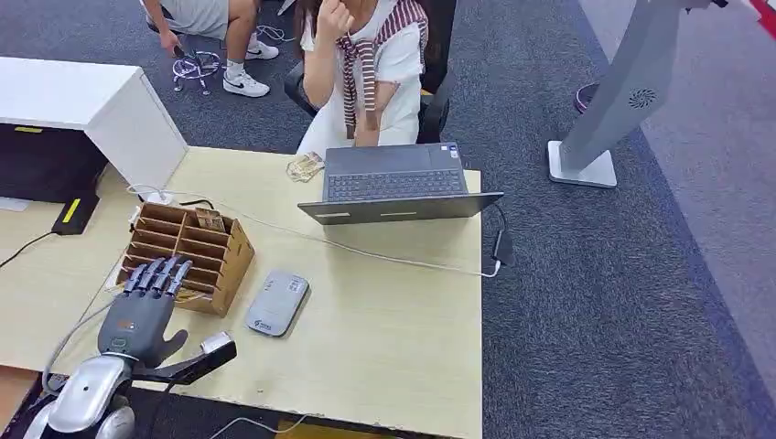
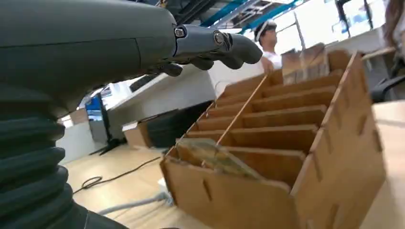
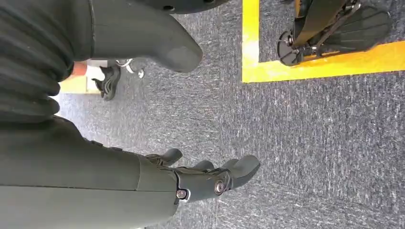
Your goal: Pass the card to the sensor for recognition and then transmit it.
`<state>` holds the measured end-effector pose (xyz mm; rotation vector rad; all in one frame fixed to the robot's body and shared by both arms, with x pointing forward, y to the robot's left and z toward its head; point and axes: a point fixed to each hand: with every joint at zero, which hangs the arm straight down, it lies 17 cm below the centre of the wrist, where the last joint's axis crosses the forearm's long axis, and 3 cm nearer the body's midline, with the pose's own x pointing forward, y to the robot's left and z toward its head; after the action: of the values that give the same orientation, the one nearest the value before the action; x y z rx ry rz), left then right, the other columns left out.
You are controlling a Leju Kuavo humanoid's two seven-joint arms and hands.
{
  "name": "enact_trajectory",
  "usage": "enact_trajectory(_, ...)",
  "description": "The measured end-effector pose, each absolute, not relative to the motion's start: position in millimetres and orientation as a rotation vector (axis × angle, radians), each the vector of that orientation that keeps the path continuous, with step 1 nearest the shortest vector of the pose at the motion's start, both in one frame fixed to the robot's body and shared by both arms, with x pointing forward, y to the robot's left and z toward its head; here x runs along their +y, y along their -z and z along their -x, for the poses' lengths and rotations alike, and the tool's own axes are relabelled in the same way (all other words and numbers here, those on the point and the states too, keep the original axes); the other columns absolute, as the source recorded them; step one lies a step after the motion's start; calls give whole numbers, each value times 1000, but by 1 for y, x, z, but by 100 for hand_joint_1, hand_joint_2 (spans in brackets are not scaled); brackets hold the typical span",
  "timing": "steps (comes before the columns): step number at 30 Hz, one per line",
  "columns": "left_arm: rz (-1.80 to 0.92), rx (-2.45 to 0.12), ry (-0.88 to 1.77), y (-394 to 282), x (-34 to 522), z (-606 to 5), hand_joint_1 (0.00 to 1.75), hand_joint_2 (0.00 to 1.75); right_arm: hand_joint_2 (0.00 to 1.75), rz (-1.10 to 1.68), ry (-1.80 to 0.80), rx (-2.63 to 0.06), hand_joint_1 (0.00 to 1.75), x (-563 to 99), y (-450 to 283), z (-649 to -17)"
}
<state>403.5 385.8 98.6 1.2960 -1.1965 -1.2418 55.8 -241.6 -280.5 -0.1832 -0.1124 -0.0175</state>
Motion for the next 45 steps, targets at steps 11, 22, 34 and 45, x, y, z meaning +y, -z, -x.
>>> enact_trajectory(11,-1281,-1096,1233,-73,405,-407,0,175,175,184,5,-110,0,-242,280,-56)
enact_trajectory(22,-1284,-1091,1218,-72,404,-416,0,175,175,174,-10,-113,0,-240,280,-57)
enact_trajectory(34,-1319,-1116,1189,-83,401,-423,0,175,175,170,-20,-118,0,-239,280,-59)
enact_trajectory(45,-1326,-1124,1177,-87,400,-427,0,175,175,171,-31,-120,0,-239,280,-59)
